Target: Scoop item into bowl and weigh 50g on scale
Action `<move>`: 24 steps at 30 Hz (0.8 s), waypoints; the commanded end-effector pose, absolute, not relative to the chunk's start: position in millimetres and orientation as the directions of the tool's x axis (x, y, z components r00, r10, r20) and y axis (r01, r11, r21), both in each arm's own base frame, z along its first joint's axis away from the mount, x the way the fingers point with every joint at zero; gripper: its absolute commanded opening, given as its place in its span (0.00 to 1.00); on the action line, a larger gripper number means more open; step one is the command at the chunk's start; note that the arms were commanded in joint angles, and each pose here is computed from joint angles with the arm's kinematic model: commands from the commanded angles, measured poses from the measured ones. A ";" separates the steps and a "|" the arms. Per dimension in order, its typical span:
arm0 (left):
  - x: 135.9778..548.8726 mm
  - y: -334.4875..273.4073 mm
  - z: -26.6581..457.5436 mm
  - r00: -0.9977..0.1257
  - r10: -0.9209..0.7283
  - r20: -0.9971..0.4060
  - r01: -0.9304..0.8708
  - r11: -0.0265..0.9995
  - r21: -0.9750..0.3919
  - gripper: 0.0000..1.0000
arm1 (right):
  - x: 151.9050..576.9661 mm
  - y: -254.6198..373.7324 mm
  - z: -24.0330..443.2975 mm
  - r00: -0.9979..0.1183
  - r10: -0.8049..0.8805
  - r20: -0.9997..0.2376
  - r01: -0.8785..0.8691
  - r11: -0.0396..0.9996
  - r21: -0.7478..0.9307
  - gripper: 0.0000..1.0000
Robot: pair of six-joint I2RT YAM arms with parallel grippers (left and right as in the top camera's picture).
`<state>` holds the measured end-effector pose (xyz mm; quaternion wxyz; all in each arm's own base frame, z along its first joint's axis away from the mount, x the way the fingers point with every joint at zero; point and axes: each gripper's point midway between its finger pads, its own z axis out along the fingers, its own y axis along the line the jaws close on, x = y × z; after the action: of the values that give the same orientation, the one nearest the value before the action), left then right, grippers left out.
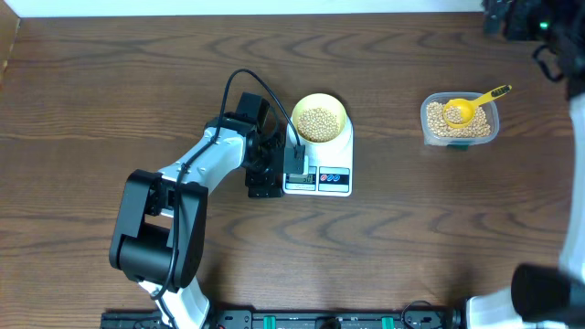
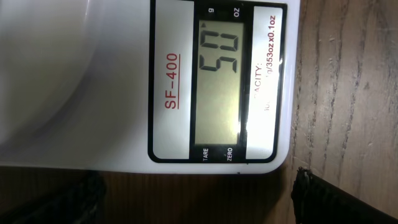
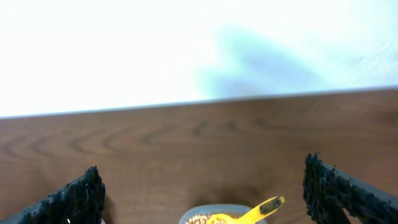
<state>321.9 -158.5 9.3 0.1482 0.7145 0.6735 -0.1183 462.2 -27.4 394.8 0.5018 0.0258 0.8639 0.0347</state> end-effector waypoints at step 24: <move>316.7 -156.4 3.9 0.049 0.931 -0.363 0.999 -0.040 0.030 0.98 | 334.9 42.5 497.6 -0.305 0.021 -0.952 -0.171 0.982 0.077 0.99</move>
<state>321.9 -158.6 9.3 0.1483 0.7146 0.6733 -0.1182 342.7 42.0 493.5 0.5846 -0.0506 0.8060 0.0776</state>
